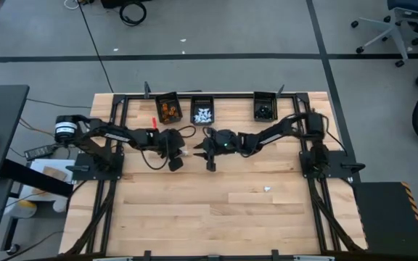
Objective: Sort Halloween decoration
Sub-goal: Put the white ghost toy into the middle black bin
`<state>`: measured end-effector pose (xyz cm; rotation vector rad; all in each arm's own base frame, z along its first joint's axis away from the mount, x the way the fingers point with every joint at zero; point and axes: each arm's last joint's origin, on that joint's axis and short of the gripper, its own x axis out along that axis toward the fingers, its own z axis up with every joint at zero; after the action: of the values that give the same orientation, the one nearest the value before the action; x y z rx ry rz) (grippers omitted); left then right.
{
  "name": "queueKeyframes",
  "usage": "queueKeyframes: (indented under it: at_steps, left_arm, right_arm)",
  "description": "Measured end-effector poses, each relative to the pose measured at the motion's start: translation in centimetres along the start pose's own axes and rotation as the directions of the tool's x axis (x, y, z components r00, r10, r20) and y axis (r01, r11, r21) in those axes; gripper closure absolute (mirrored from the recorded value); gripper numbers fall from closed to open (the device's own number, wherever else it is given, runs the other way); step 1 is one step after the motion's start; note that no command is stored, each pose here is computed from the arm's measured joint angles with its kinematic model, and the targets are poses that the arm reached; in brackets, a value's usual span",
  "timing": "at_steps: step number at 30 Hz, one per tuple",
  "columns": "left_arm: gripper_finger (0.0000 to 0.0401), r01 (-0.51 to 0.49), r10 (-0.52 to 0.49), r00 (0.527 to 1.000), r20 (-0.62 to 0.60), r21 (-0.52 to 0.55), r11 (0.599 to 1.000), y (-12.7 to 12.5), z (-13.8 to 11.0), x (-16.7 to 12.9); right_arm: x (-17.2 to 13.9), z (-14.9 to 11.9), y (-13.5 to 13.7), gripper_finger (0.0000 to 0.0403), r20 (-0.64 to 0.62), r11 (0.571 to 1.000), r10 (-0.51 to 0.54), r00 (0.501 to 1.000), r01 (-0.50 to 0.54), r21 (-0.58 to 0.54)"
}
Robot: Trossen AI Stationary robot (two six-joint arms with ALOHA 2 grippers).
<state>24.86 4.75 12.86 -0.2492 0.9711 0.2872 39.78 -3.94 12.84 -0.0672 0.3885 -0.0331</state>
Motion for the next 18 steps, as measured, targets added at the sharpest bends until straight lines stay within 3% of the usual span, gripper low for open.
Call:
queueKeyframes:
  at_steps: [7, 18]
  left_arm:
    - [0.0401, 0.03, -0.031, 0.998, 0.054, 0.017, 0.999, -0.7, 0.4, 0.3]
    - [0.0401, 0.032, -0.034, 0.998, 0.051, 0.028, 0.999, -1.0, 0.3, 0.9]
  right_arm:
    - [3.0, -1.8, -1.3, 0.0241, -0.026, 0.999, -0.029, 0.999, 0.028, -0.019]
    - [3.4, -1.8, -2.1, 0.0183, -0.003, 1.0, 0.007, 1.0, -0.007, 0.015]
